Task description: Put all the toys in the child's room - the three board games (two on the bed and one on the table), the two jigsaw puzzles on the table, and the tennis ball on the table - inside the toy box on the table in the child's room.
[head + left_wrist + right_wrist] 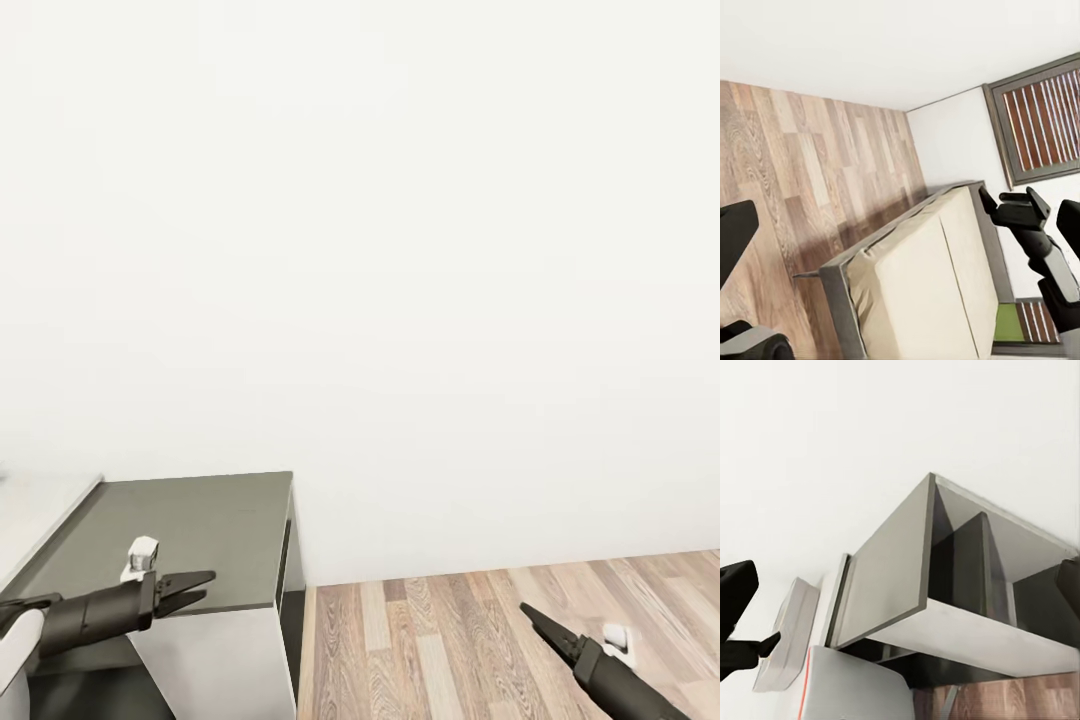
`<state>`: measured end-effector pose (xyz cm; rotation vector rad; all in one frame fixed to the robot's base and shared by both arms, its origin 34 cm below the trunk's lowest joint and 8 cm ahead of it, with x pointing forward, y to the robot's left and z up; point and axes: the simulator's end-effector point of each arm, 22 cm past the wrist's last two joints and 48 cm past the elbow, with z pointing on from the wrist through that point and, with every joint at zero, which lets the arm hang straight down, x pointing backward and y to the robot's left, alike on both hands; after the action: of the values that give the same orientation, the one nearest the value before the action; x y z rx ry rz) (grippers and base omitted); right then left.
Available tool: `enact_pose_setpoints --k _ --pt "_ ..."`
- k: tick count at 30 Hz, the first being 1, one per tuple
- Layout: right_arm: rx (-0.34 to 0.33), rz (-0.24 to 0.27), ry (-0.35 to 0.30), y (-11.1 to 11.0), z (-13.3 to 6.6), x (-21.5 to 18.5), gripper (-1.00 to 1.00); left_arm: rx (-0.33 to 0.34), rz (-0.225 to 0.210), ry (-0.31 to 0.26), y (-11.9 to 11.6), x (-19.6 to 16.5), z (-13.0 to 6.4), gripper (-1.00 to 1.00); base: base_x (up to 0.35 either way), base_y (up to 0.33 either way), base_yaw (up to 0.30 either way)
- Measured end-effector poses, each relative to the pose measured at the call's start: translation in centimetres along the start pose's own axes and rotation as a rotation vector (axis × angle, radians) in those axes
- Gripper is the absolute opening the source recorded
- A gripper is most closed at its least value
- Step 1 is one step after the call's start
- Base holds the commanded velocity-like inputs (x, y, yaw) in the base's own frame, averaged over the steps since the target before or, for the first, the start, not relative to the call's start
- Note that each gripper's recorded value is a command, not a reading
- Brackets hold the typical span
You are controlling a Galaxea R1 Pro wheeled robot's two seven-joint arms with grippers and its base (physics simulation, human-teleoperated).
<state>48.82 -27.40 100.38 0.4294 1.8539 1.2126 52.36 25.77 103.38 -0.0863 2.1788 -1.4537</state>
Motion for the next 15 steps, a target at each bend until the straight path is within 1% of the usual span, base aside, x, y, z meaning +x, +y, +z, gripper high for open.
enact_pose_setpoints --k 6,11,14,15 --pt "0.018 0.0 0.029 -0.2 0.8 1.0 1.0 -0.035 0.001 0.013 1.1 0.4 0.0 1.0 0.0 0.0 0.0" --pt "0.034 0.002 0.054 -0.5 1.3 1.9 1.0 -0.064 0.022 0.012 1.8 0.5 -0.1 1.0 0.0 0.0 0.0" --pt "0.053 0.005 0.073 -1.1 1.6 2.6 1.0 -0.086 0.021 0.014 2.7 0.7 -0.2 1.0 0.0 0.0 0.0" --pt "0.351 -0.013 0.083 -7.6 0.3 2.9 1.0 -0.169 0.032 0.054 5.0 1.8 -0.6 1.0 0.0 0.0 0.0"
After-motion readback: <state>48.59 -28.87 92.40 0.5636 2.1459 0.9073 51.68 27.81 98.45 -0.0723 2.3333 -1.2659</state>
